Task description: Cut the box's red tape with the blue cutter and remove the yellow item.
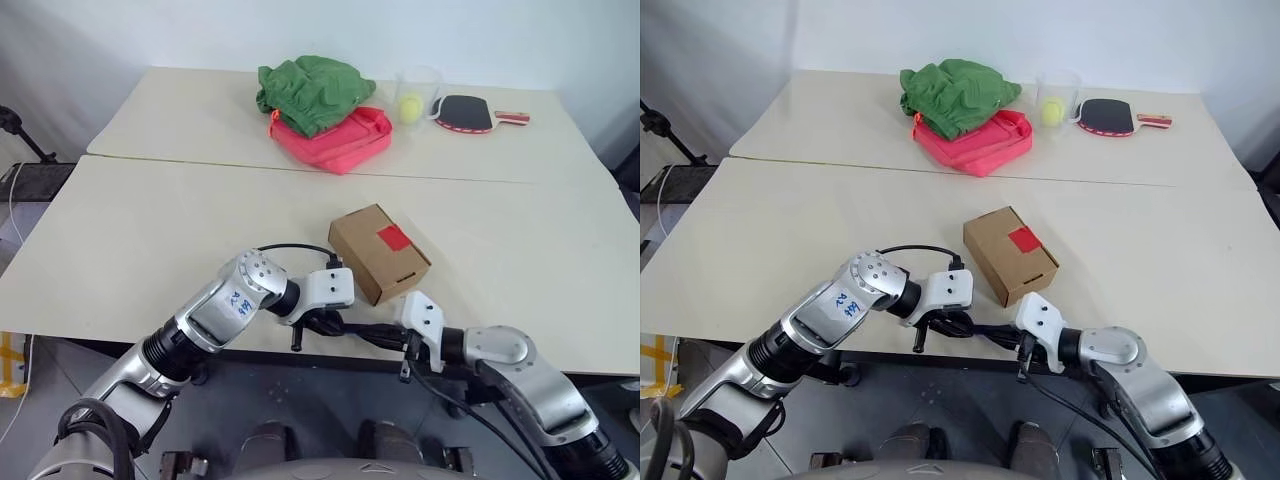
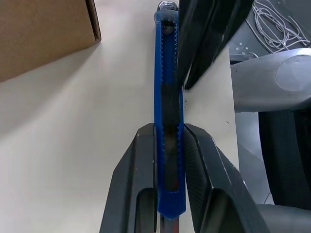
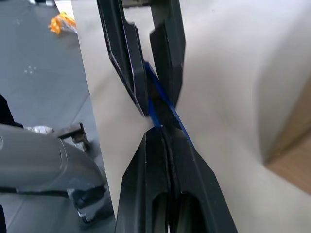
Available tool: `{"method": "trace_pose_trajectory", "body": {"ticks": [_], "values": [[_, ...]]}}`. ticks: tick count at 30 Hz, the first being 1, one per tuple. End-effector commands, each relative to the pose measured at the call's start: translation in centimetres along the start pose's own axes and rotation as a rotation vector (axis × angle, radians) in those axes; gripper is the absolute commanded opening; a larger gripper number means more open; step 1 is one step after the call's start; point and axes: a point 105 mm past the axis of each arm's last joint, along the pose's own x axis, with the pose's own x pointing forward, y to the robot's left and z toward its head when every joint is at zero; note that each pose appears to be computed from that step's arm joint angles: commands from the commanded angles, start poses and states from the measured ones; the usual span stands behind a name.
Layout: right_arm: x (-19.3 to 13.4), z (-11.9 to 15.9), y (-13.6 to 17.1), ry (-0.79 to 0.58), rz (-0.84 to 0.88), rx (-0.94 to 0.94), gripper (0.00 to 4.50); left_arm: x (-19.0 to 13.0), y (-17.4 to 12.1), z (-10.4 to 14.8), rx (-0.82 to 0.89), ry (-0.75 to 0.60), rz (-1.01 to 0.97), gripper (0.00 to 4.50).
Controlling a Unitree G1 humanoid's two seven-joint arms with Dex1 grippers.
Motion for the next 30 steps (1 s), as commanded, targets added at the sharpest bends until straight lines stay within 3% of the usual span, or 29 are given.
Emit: {"method": "trace_pose_trajectory", "body": {"ticks": [1,6,10,13,17,20,24,30], "values": [[0.3,-0.8,0.0,0.032,-0.002,0.024,0.04,0.3,-0.4,0.0,0.020,0.005,-0.014,0.53],[-0.4,0.5,0.6,-0.040,0.025,0.055,0.04,0.3,-0.4,0.2,0.046,-0.010,-0.012,0.53],[-4.3,3.6,2.3,-0.206,0.102,0.234,0.04,-1.0,0.2,0.0,0.195,-0.090,0.044,0.53],[-7.1,4.9,2.9,-0.243,0.106,0.424,0.56,-2.4,0.3,0.0,0.319,-0.180,0.078,0.53],[-9.1,6.0,2.2,-0.245,-0.009,0.575,1.65,-3.5,0.1,1.7,0.443,-0.330,0.120,0.53],[-9.7,5.2,2.2,-0.128,-0.086,0.697,2.67,-3.5,-0.3,3.2,0.520,-0.419,0.138,0.53],[-9.3,5.1,1.8,-0.093,-0.157,0.842,3.75,-2.7,-0.5,4.2,0.566,-0.456,0.123,0.53],[-8.7,5.5,1.5,-0.094,-0.181,0.906,3.75,-2.3,-0.4,4.6,0.589,-0.468,0.112,0.53]]}}
